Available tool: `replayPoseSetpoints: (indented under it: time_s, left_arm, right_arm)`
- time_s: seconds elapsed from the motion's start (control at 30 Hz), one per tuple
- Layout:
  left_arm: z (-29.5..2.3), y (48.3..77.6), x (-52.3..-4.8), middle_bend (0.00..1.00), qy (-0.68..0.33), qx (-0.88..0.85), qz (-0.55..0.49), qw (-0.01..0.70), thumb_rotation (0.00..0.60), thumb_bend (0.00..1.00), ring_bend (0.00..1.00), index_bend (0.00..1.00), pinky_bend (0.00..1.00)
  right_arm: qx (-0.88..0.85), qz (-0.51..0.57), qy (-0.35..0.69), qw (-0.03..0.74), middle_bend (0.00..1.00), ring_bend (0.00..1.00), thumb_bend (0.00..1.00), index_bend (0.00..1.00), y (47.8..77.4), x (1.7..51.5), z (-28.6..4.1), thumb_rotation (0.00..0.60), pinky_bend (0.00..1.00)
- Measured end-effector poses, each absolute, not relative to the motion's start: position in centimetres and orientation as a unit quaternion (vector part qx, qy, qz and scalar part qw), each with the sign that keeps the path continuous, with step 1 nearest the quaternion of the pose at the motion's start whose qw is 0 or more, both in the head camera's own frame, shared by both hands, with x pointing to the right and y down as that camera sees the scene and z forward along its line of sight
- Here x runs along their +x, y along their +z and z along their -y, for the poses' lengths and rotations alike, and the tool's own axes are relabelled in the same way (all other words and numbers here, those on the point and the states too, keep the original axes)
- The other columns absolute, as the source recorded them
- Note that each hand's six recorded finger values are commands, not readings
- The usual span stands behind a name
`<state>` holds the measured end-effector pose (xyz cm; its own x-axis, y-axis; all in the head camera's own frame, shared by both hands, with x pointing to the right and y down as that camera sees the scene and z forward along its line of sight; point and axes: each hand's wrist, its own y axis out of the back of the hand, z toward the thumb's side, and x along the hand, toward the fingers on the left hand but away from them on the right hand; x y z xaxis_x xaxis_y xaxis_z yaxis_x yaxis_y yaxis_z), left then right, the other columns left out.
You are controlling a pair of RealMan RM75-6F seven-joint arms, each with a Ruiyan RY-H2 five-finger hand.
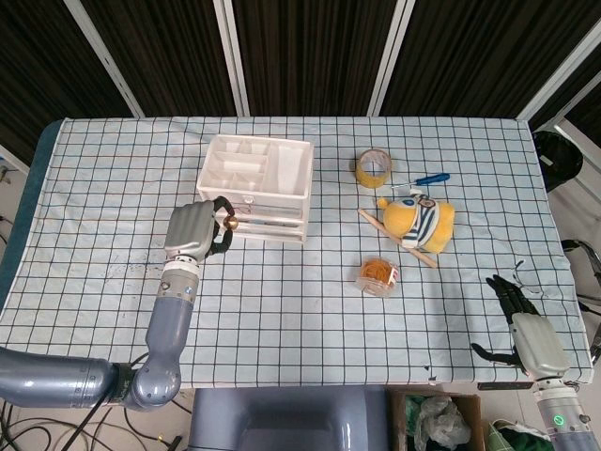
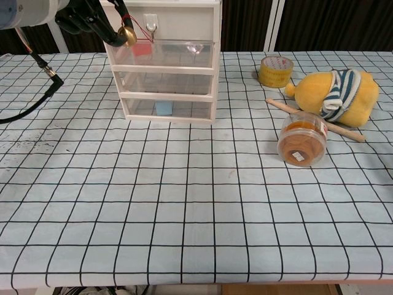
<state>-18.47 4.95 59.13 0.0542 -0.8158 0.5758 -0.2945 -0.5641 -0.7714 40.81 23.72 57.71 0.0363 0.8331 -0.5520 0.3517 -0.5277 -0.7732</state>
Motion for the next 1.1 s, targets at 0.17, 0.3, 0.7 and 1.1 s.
replayPoseSetpoints:
  time_s: [0.17,0.3,0.7,1.1]
  left_arm:
    - [-4.95,59.11,-18.32,1.0,-0.555,-0.689,-0.404,0.235,0.6,0.48,1.0,0.47,1.0]
    - [-4.96,59.07,-18.15,1.0,-0.555,-0.689,-0.402,0.237,0.6,0.48,1.0,0.47,1.0]
    - [-5.16,59.17,-17.87,1.0,-0.556,-0.69,-0.398,0.238,0.6,0.48,1.0,0.47,1.0]
    - [-5.06,59.2,-17.93,1.0,-0.556,-0.689,-0.4,0.238,0.6,0.48,1.0,0.47,1.0]
  right_arm:
    - [-0.685,0.432,0.543,0.222,0.0,0.0,0.12,0.0,57.71,40.82,-23.7,0.6,0.13]
    - [-0.685,0.433,0.542,0.221,0.0,0.0,0.12,0.0,57.67,40.84,-23.68,0.6,0.13]
    - [-0.685,0.433,0.543,0.221,0.0,0.0,0.12,0.0,57.68,40.86,-23.67,0.6,0.13]
    - [-0.685,0.432,0.543,0.221,0.0,0.0,0.12,0.0,57.69,40.86,-23.7,0.6,0.13]
